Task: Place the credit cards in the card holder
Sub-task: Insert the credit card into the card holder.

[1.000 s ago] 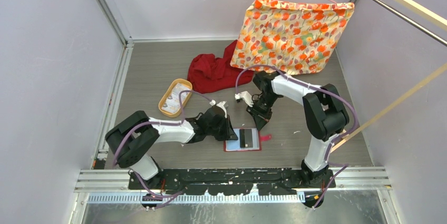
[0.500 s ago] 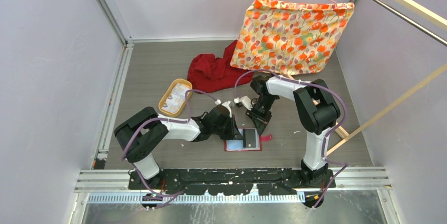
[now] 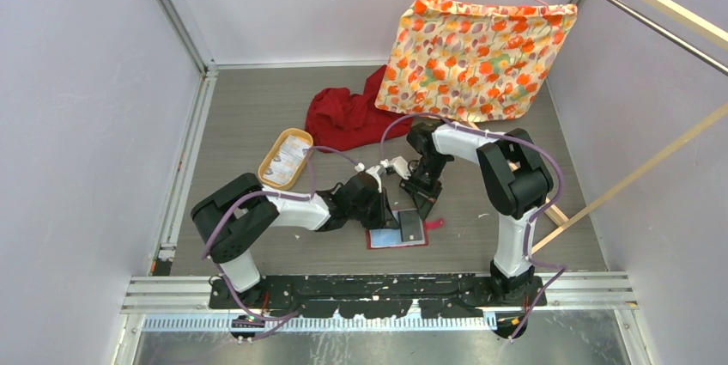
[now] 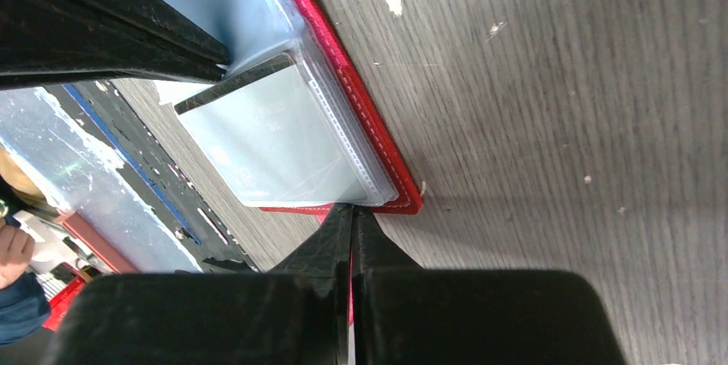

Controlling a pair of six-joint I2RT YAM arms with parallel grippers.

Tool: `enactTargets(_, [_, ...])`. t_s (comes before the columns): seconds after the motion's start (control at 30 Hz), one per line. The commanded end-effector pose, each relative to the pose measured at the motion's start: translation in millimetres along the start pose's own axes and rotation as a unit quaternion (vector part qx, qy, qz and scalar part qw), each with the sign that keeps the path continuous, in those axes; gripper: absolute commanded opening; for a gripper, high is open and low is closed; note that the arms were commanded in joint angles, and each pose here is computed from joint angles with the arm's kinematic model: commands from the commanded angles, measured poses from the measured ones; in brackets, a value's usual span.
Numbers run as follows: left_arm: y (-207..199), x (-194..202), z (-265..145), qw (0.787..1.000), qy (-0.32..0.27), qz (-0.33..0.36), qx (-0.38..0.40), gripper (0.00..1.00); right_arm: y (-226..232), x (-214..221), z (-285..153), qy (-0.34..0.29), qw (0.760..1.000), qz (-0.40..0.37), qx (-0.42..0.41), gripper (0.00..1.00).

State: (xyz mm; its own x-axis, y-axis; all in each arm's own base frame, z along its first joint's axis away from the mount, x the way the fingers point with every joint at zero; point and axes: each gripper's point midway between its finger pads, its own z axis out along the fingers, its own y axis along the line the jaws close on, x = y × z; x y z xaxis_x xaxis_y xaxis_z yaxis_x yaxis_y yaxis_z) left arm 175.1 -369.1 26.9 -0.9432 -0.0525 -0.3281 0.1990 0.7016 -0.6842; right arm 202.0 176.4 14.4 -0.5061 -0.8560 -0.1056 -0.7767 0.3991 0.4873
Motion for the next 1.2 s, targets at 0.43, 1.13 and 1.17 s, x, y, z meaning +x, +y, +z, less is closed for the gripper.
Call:
enactTargets(0.43, [-25, -27, -41, 0.995, -0.077, 0.064, 0.025, 0.17, 13, -20, -70, -0.121, 0.991, -0.051, 0.029, 0.06])
enactTargets(1.13, [-7, -6, -7, 0.999, -0.039, 0.022, 0.006, 0.01, 4, -8, -23, -0.049, 0.999, -0.007, -0.022, 0.07])
enactTargets(1.17, [-7, -5, -5, 0.999, -0.037, 0.021, 0.007, 0.01, 4, -8, -21, -0.045, 0.999, -0.006, -0.023, 0.07])
